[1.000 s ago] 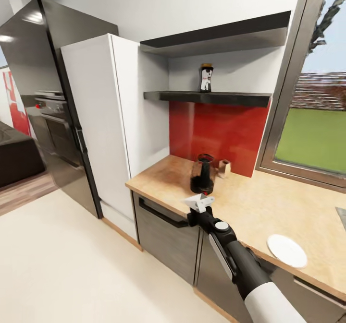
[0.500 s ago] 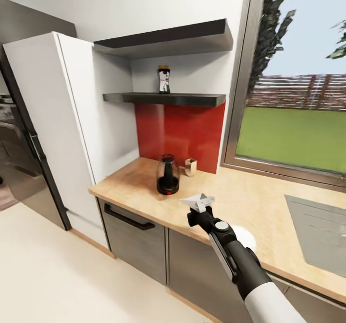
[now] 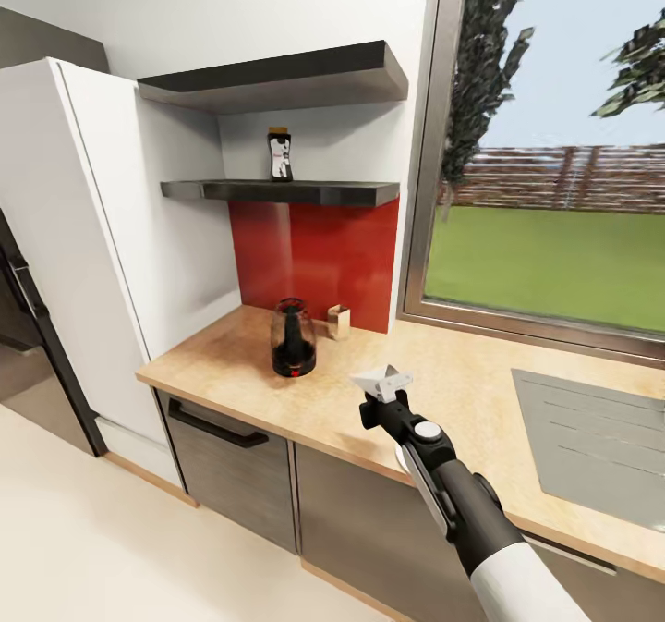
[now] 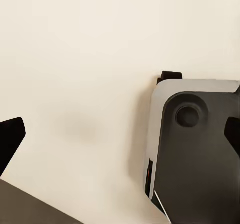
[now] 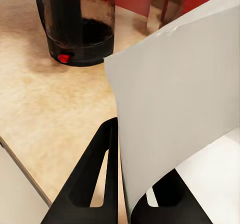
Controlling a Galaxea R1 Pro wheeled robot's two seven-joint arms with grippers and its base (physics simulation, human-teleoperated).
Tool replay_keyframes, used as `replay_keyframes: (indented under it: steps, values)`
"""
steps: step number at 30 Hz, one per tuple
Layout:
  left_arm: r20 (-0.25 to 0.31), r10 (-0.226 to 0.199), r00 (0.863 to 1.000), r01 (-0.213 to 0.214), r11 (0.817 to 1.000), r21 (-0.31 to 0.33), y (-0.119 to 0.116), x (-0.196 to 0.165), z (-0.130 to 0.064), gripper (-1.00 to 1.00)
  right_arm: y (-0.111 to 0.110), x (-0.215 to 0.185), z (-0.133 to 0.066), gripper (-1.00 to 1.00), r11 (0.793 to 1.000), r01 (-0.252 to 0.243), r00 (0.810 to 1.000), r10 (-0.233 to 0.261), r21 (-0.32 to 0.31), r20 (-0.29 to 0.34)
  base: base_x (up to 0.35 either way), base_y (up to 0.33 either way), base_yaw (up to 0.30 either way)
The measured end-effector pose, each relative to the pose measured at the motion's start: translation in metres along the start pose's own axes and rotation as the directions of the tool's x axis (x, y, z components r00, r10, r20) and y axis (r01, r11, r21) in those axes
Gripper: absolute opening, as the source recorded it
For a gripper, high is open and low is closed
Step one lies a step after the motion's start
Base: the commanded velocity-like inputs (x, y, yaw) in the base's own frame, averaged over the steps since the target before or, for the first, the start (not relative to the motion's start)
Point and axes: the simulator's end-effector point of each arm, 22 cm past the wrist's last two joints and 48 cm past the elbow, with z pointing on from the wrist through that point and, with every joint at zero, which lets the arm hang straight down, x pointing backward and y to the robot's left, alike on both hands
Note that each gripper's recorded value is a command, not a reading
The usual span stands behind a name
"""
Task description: Set up a coffee station on the kitchen countertop: keep the coffee maker on the countertop, move the bottle of coffee from the kitchen shelf to the counter next to the coffee maker, place a paper coffee filter on top of the coffee maker, put the saucer next to the coffee maker with the coffee cup on the saucer, and place the electric kettle next to the coffee maker.
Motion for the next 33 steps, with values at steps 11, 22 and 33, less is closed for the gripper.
replay_keyframes:
  steps: [11, 22, 33]
  values:
    - [0.001, -0.001, 1.000, 0.001, 1.000, 0.000, 0.000, -0.001, 0.000, 1.00, -0.003, -0.019, -0.005, -1.00, 1.000, 0.002, 0.999, -0.002, 0.010, 0.040, 0.000, 0.000, -0.190]
    - [0.001, -0.002, 1.000, 0.002, 1.000, 0.000, 0.000, -0.001, 0.000, 1.00, -0.009, -0.022, -0.006, -1.00, 1.000, -0.006, 0.999, 0.005, 0.020, 0.048, 0.000, 0.000, -0.298]
    - [0.002, -0.001, 1.000, 0.001, 1.000, 0.001, 0.000, -0.001, 0.000, 1.00, -0.011, -0.022, -0.007, -1.00, 1.000, -0.013, 0.999, 0.011, 0.024, 0.050, 0.018, -0.030, -0.300]
